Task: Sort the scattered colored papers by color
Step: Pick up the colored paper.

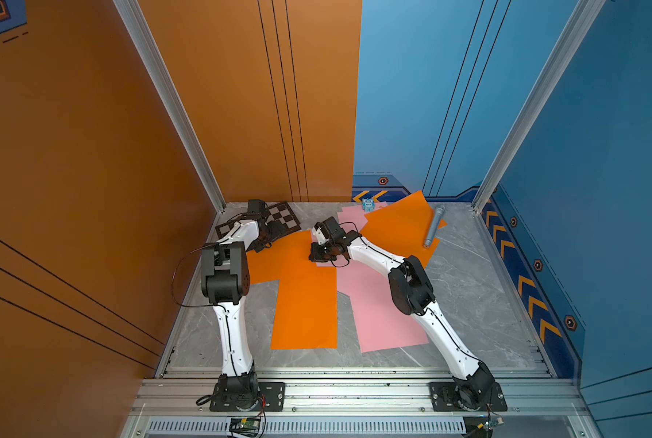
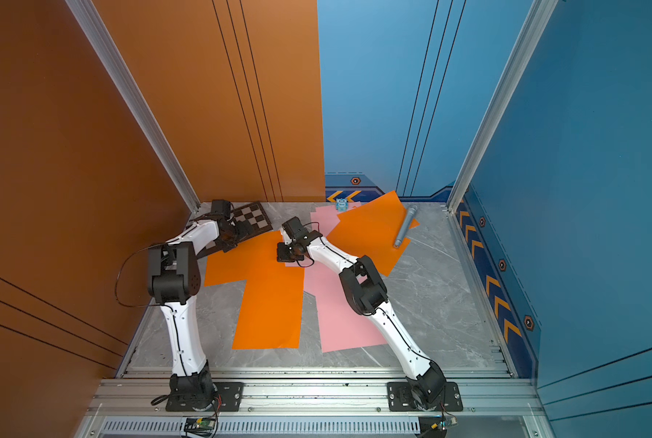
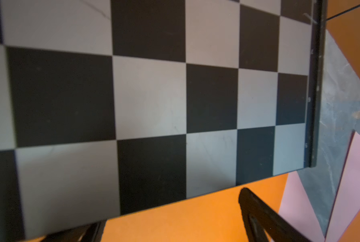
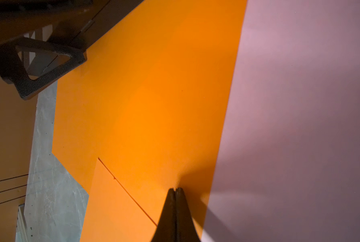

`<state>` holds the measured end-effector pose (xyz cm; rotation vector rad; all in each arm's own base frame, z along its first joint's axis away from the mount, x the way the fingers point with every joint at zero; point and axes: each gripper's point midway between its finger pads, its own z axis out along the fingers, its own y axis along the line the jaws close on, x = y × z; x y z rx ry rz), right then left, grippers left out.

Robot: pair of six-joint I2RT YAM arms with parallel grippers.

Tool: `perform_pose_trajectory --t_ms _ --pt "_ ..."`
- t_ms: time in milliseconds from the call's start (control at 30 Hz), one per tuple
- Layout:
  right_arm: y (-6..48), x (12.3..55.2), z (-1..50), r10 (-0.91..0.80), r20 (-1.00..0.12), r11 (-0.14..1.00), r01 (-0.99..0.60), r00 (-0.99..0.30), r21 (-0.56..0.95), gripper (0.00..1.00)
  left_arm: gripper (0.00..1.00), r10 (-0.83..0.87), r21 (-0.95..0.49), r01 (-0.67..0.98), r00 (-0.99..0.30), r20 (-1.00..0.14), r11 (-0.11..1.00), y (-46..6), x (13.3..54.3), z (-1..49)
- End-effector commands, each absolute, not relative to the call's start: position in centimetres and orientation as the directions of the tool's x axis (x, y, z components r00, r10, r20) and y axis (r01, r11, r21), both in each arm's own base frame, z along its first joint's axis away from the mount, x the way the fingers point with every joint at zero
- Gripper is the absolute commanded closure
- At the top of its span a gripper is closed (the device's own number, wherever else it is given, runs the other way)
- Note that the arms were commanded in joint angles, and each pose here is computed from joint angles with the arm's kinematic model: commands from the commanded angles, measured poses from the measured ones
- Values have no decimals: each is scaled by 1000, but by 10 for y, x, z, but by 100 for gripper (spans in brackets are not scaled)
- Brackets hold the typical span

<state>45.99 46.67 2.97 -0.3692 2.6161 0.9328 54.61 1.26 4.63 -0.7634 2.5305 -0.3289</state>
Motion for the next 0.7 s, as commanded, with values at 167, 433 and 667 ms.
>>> perform_pose_trajectory --t_ms 167,433,667 --pt "453 431 -18 -170 -266 801 -290 -949 523 100 2 -600 -365 -480 -692 -401 798 37 567 50" --pt "430 436 -26 -148 -243 833 -254 -959 492 100 2 -613 -394 -475 -676 -409 787 43 582 53" --pt "399 453 -25 -99 -240 867 -202 -966 456 100 2 -609 -418 -451 -666 -430 789 46 597 61"
